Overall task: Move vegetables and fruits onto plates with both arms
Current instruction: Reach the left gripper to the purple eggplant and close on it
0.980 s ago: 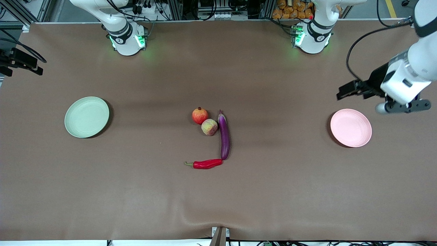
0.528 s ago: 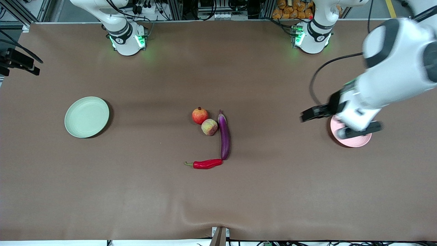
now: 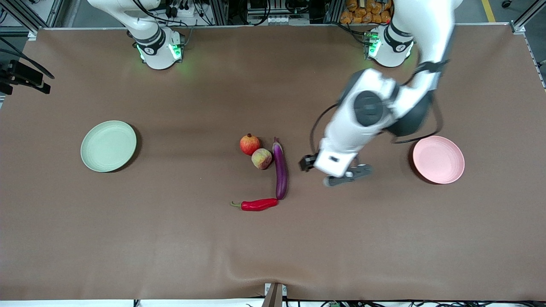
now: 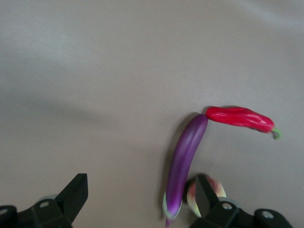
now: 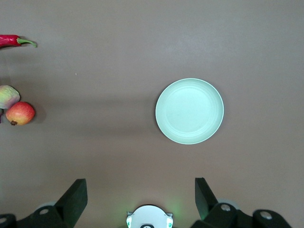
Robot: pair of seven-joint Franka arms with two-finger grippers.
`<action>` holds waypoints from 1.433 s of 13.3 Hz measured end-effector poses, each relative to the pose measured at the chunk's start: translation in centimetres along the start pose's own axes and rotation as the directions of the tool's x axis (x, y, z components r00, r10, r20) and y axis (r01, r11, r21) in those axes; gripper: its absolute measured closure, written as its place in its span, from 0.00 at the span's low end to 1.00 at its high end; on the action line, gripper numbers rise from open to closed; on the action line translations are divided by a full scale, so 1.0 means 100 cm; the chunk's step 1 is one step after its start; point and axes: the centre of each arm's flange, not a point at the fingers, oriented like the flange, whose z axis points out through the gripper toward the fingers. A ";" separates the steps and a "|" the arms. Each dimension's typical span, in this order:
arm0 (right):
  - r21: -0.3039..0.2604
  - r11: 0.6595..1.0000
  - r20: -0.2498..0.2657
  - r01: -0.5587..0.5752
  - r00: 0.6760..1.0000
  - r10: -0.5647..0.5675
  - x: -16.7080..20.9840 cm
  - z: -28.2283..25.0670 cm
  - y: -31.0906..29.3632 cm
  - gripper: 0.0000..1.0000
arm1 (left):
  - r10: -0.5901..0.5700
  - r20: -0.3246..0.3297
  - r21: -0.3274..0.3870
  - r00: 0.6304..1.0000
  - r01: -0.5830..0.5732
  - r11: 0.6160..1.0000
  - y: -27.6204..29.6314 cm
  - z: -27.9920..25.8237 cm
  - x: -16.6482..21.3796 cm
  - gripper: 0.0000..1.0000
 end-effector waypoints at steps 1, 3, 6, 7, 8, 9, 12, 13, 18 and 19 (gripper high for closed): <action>0.000 1.000 0.001 0.000 1.000 0.000 0.000 0.000 0.000 0.00 | -0.012 -0.028 0.017 1.000 0.012 1.000 0.016 0.026 -0.016 0.00; 0.000 1.000 0.003 0.000 1.000 0.000 0.000 0.000 0.000 0.00 | -0.011 -0.052 0.019 0.999 0.012 1.000 0.041 0.077 -0.045 0.00; 0.001 1.000 0.004 -0.001 1.000 0.001 0.000 0.000 0.000 0.00 | 0.065 -0.076 0.060 0.995 -0.060 0.996 0.053 0.138 -0.070 0.00; 0.001 1.000 0.004 -0.001 1.000 0.001 0.000 0.000 0.000 0.00 | 0.103 -0.094 0.079 0.990 -0.096 0.992 0.055 0.156 -0.077 0.00; 0.001 1.000 0.004 -0.001 1.000 0.001 0.000 0.000 0.000 0.00 | 0.131 -0.109 0.084 0.985 -0.122 0.989 0.057 0.172 -0.084 0.00; 0.001 1.000 0.004 -0.001 1.000 0.001 0.000 0.000 0.000 0.00 | 0.142 -0.117 0.075 0.983 -0.134 0.988 0.059 0.186 -0.090 0.00; 0.001 1.000 0.007 -0.001 1.000 0.001 -0.001 0.001 0.000 0.00 | 0.127 -0.132 0.035 0.983 -0.123 0.992 0.063 0.209 -0.095 0.00; 0.001 1.000 0.008 -0.001 1.000 0.001 -0.001 0.001 0.000 0.00 | 0.124 -0.135 0.027 0.983 -0.122 0.992 0.063 0.212 -0.094 0.00; 0.002 1.000 0.009 -0.005 1.000 0.005 -0.001 0.001 0.003 0.00 | 0.069 -0.153 0.015 0.986 -0.068 0.998 0.063 0.213 -0.090 0.32; 0.002 1.000 0.010 -0.006 1.000 0.006 -0.001 0.001 0.003 0.00 | 0.065 -0.158 0.009 0.985 -0.064 0.998 0.065 0.209 -0.089 0.44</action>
